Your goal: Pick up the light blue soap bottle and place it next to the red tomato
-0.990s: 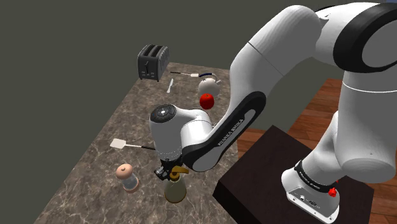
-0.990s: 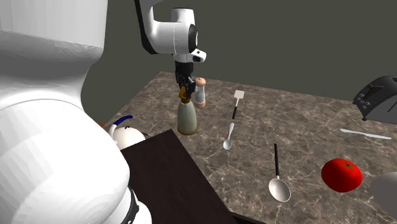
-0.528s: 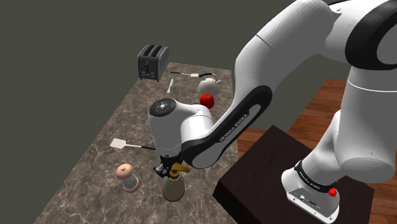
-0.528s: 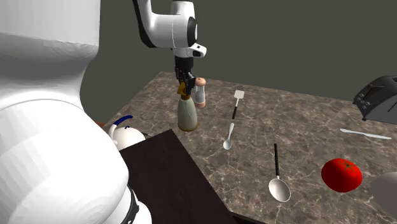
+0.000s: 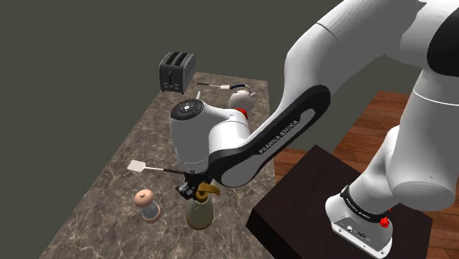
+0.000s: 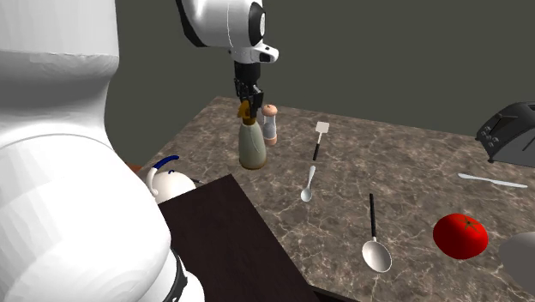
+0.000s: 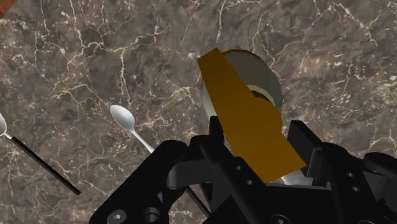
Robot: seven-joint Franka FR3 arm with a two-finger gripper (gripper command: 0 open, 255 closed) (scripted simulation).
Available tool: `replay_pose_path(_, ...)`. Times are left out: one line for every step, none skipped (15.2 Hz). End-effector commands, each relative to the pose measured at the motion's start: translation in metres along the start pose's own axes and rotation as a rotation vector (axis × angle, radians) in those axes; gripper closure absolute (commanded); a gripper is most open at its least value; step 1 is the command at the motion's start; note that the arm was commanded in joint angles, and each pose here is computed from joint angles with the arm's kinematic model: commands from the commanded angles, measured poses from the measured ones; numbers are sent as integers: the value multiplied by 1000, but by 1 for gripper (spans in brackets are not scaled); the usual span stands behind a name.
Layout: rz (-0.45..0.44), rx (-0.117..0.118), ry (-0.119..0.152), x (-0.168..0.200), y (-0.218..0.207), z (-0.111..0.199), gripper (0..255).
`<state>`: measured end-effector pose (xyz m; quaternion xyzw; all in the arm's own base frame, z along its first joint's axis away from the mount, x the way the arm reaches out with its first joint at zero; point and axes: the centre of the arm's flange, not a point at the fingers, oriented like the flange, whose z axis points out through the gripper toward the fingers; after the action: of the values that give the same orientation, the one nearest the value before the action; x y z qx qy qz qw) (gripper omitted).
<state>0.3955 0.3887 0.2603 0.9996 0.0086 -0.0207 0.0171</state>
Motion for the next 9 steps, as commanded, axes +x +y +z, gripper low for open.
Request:
replay_pose_path(0,0,0,0,-1,-12,255)
replay_pose_path(0,0,0,0,-1,-18,255)
replay_pose_path(0,0,0,-1,0,-23,255)
replay_pose_path(0,0,0,-1,0,-28,255)
replay_pose_path(0,0,0,-1,0,-33,255)
replay_pose_path(0,0,0,-1,0,-39,255)
replay_pose_path(0,0,0,-1,0,-44,255)
replay_pose_path(0,0,0,-2,1,-49,255)
replay_pose_path(0,0,0,-2,1,-55,255)
